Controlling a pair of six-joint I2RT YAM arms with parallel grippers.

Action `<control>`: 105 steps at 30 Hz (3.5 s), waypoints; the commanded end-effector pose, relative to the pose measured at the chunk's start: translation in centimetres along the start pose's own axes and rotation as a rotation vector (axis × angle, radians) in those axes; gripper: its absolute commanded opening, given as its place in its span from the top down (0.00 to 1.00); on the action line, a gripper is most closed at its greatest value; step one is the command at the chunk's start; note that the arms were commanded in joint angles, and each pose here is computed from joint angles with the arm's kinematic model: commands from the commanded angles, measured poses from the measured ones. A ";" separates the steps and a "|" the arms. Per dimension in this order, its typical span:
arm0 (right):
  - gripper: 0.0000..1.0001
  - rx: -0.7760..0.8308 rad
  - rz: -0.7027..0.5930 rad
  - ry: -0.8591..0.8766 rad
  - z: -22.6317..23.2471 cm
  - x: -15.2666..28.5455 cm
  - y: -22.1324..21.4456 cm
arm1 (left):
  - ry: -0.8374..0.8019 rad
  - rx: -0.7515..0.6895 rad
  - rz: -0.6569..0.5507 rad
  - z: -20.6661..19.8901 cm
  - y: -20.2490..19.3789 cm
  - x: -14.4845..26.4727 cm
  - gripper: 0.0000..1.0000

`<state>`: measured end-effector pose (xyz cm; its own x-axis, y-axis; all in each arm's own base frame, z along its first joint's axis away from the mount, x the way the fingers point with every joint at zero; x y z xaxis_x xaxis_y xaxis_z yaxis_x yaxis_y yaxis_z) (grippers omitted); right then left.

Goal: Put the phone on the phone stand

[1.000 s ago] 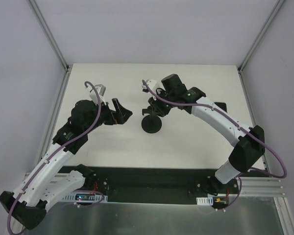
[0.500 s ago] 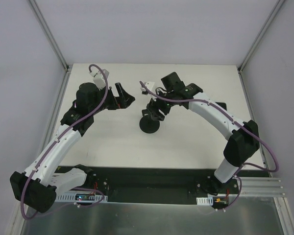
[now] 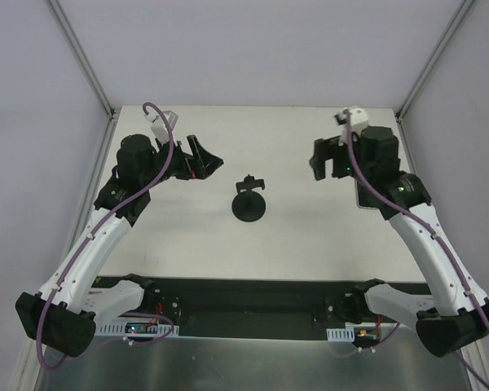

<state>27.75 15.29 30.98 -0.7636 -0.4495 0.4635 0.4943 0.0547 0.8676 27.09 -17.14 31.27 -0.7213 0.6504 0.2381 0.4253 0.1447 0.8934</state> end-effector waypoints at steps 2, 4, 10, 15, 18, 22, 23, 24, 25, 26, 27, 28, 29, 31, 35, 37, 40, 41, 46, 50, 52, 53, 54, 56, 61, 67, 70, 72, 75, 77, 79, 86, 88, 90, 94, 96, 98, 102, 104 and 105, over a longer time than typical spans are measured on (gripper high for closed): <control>0.04 -0.414 0.012 -0.450 -11.6 -0.4 -3.7 | -0.103 -0.091 0.033 -2.6 -0.5 0.1 0.02; 0.04 -0.507 0.065 -0.523 -15.0 -1.2 -4.9 | -0.096 -0.111 0.048 -2.9 -0.6 -0.1 0.02; 0.03 -0.731 0.256 -0.662 -23.8 -4.0 -8.7 | -0.043 -0.219 0.073 -3.6 -1.1 0.1 0.04; 0.04 -0.802 0.381 -0.578 -27.6 -6.5 -11.3 | -0.020 -0.254 0.084 -3.9 -1.2 0.2 0.05; 0.03 -0.774 0.451 -0.613 -28.8 -7.0 -12.5 | -0.036 -0.252 0.104 -4.2 -1.6 0.0 0.05; 0.04 -0.753 0.499 -0.579 -29.5 -8.0 -13.7 | -0.043 -0.264 0.130 -4.6 -2.2 -0.5 0.05; 0.03 -0.753 0.504 -0.564 -29.6 -8.5 -14.0 | -0.043 -0.262 0.139 -4.6 -2.4 -0.6 0.05; 0.04 -0.751 0.509 -0.546 -29.5 -8.7 -14.2 | -0.038 -0.264 0.138 -4.5 -2.3 -0.7 0.05; 0.04 -0.742 0.518 -0.539 -29.6 -8.9 -14.4 | -0.033 -0.270 0.143 -4.4 -2.4 -0.8 0.05; 0.04 -0.739 0.541 -0.537 -29.8 -9.1 -15.0 | -0.014 -0.270 0.156 -4.1 -2.5 -1.0 0.05; 0.03 -0.734 0.558 -0.541 -29.9 -9.1 -15.2 | -0.012 -0.271 0.167 -4.0 -2.7 -1.1 0.05; 0.04 -0.733 0.567 -0.547 -30.2 -9.1 -15.0 | -0.012 -0.271 0.170 -4.1 -2.7 -1.2 0.05; 0.03 -0.729 0.576 -0.549 -30.3 -9.3 -15.3 | -0.020 -0.269 0.177 -4.2 -2.9 -1.2 0.05; 0.03 -0.731 0.585 -0.543 -30.3 -9.4 -15.5 | -0.028 -0.272 0.175 -4.4 -2.9 -1.1 0.05; 0.03 -0.735 0.638 -0.538 -30.2 -9.7 -16.2 | -0.007 -0.278 0.174 -4.0 -2.8 -1.1 0.05; 0.03 -0.733 0.673 -0.527 -29.7 -9.9 -16.6 | -0.008 -0.280 0.171 -4.1 -2.7 -1.1 0.05; 0.03 -0.681 0.740 -0.579 -29.5 -9.9 -16.8 | -0.015 -0.272 0.180 -4.1 -2.9 -1.3 0.05; 0.03 -0.653 0.762 -0.602 -29.3 -10.2 -17.1 | -0.014 -0.272 0.177 -4.1 -2.9 -1.2 0.05; 0.03 -0.588 0.878 -0.701 -29.3 -9.8 -18.1 | -0.013 -0.275 0.175 -4.1 -2.8 -1.2 0.05; 0.01 -0.599 0.901 -0.661 -28.7 -10.2 -18.7 | -0.022 -0.275 0.165 -4.3 -2.7 -1.0 0.05; 0.04 -0.602 0.920 -0.648 -28.5 -10.0 -18.0 | -0.022 -0.276 0.165 -4.3 -2.7 -1.0 0.05; 0.07 -0.616 0.939 -0.648 -28.5 -10.1 -18.4 | -0.021 -0.273 0.165 -4.3 -2.8 -0.9 0.05; 0.09 -0.625 0.941 -0.639 -28.3 -10.1 -18.4 | -0.022 -0.275 0.163 -4.3 -2.7 -0.8 0.05; 0.19 -0.639 0.946 -0.631 -28.0 -10.2 -18.6 | -0.022 -0.277 0.162 -4.4 -2.6 -0.8 0.05; 0.62 -0.639 0.941 -0.632 -28.0 -10.3 -18.4 | -0.022 -0.278 0.157 -4.3 -2.6 -0.7 0.04; 0.99 -0.613 0.803 -0.638 -27.4 -10.8 -16.5 | -0.008 -0.265 0.140 -3.6 -2.4 -0.7 0.04; 0.99 -0.551 0.714 -0.679 -26.3 -10.7 -15.4 | -0.020 -0.217 0.123 -2.9 -2.2 -0.8 0.04; 0.99 -0.534 0.664 -0.702 -26.2 -10.7 -15.3 | -0.021 -0.180 0.106 -2.4 -1.8 -0.8 0.04; 0.99 -0.550 0.593 -0.693 -25.7 -10.6 -14.2 | -0.026 -0.151 0.087 -1.7 -1.8 -0.9 0.04; 0.99 -0.564 0.608 -0.665 -25.3 -10.8 -14.3 | -0.034 -0.150 0.087 -1.7 -1.8 -0.9 0.04; 0.99 -0.575 0.648 -0.640 -24.8 -11.1 -14.8 | -0.040 -0.147 0.078 -1.8 -1.6 -0.8 0.04; 0.63 -0.566 0.817 -0.619 -23.1 -11.3 -18.0 | -0.046 -0.149 0.047 -1.7 -1.1 -0.3 0.03; 0.41 -0.569 0.843 -0.616 -22.9 -11.5 -18.6 | -0.055 -0.145 0.052 -1.8 -1.1 -0.3 0.03; 0.29 -0.566 0.875 -0.620 -22.9 -11.7 -19.0 | -0.066 -0.138 0.051 -2.0 -1.0 -0.2 0.03; 0.16 -0.524 0.936 -0.650 -23.2 -11.7 -18.6 | -0.092 -0.136 0.054 -2.4 -1.0 -0.1 0.03; 0.12 -0.510 0.961 -0.664 -23.4 -11.5 -18.4 | -0.103 -0.131 0.059 -2.6 -1.1 -0.2 0.03; 0.11 -0.500 0.993 -0.674 -23.5 -11.2 -18.3 | -0.114 -0.130 0.061 -2.8 -1.1 -0.2 0.04; 0.15 -0.499 1.031 -0.660 -23.4 -11.2 -18.7 | -0.098 -0.134 0.067 -2.4 -1.3 -0.4 0.04; 0.31 -0.501 1.036 -0.640 -23.3 -11.4 -18.7 | -0.090 -0.129 0.072 -2.3 -1.5 -0.6 0.04; 0.39 -0.503 1.045 -0.633 -23.3 -11.7 -19.0 | -0.096 -0.125 0.075 -2.3 -1.5 -0.6 0.04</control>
<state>38.05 -1.26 5.09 -0.0097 0.0955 0.9954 0.9541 -0.2972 0.0378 25.41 -19.25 29.91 -0.6332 0.7096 0.3090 0.4209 -0.0193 0.9069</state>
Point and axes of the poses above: each gripper's point midway between its finger pads, its own x axis back along the fingers, its own z axis along the line the jaws close on, y = z × x, the point moved 3 cm from there along x, back along the fingers, and after that the axes turned 13 degrees about -x, right-handed, at the moved point
